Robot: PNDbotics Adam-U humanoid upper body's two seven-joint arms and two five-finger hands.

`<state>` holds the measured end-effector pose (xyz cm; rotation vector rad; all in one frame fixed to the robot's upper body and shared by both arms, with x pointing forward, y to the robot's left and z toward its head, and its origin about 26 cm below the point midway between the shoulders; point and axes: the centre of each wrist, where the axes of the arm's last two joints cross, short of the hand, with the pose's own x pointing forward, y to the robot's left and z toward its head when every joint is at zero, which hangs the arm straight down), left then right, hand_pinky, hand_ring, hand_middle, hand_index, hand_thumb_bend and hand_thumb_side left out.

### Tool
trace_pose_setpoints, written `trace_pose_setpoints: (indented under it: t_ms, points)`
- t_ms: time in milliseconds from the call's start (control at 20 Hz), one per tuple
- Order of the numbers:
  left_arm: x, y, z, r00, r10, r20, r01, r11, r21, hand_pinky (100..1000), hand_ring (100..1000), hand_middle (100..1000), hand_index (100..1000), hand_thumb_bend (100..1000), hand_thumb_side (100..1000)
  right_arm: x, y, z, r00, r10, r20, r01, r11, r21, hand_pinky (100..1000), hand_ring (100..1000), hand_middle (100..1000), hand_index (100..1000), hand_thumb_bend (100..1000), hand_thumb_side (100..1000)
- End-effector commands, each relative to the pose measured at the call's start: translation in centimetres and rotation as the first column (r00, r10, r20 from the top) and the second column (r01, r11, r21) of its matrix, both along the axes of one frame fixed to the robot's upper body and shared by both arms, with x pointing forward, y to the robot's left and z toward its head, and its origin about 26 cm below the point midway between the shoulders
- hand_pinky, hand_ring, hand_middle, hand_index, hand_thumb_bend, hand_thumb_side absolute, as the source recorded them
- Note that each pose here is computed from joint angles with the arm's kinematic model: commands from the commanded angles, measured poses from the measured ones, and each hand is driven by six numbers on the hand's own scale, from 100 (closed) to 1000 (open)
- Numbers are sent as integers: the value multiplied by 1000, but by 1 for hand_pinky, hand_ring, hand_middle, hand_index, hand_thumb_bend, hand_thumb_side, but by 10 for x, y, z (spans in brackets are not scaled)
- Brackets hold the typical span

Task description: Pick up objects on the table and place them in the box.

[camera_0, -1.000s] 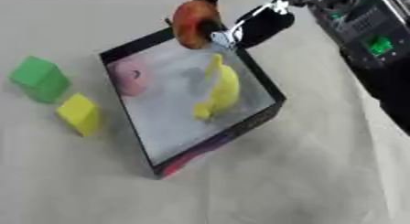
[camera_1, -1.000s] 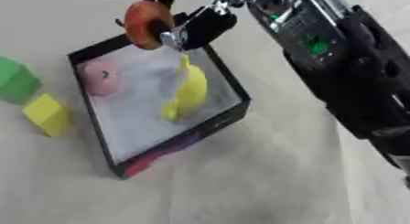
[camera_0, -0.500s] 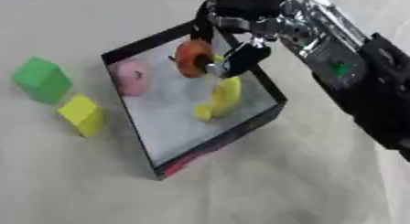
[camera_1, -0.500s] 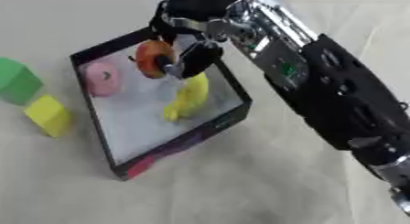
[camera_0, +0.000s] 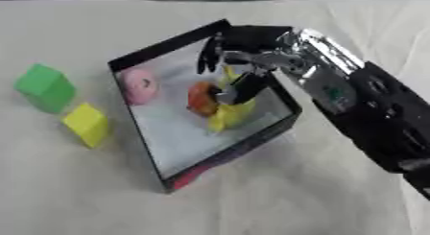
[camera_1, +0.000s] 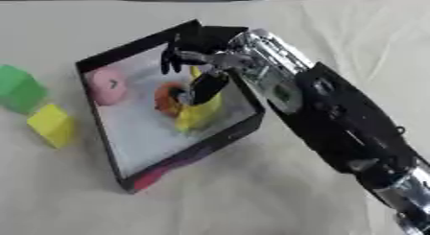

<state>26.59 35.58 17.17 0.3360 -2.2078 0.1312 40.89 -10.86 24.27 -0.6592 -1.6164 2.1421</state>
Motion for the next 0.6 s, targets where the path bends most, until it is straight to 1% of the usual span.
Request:
trace_pose_setpoints:
  t_ms: [50, 100, 250, 350, 450, 500, 550, 600]
  points:
    - [-2, 1, 11, 1000, -13, 25, 12, 999, 39, 803, 775, 781, 804, 169, 906, 1, -1, 6, 1000, 11, 16, -10, 1000, -26, 857, 833, 750, 891, 276, 395]
    - [-2, 0, 11, 1000, -13, 23, 12, 999, 40, 803, 775, 781, 805, 169, 906, 0, -2, 7, 1000, 16, 16, -15, 999, -30, 887, 874, 794, 928, 313, 378]
    - [-2, 0, 11, 1000, -13, 22, 12, 999, 42, 802, 775, 781, 804, 168, 905, -2, -3, 14, 999, 28, 33, -26, 999, -36, 913, 899, 818, 947, 360, 357]
    - [-2, 1, 11, 1000, -12, 23, 11, 999, 42, 802, 775, 781, 804, 168, 904, -5, -5, 17, 999, 25, 46, -24, 999, -34, 918, 905, 825, 951, 364, 344]
    - [-2, 1, 11, 1000, -12, 24, 10, 999, 43, 802, 775, 781, 804, 167, 904, -7, -6, 22, 998, 24, 51, -24, 1000, -16, 917, 900, 821, 948, 328, 313]
    - [-2, 1, 11, 1000, -11, 24, 10, 999, 43, 802, 775, 781, 804, 166, 904, -9, -8, 25, 998, 26, 54, -27, 1000, 4, 912, 890, 814, 942, 287, 290]
    - [-2, 1, 11, 1000, -10, 24, 9, 999, 44, 802, 775, 781, 804, 166, 904, -12, -10, 31, 998, 29, 58, -31, 999, 31, 910, 885, 812, 940, 265, 277]
    - [-2, 1, 11, 1000, -8, 24, 7, 999, 44, 802, 775, 781, 804, 166, 904, -15, -12, 36, 998, 32, 62, -35, 998, 61, 905, 872, 804, 934, 202, 247]
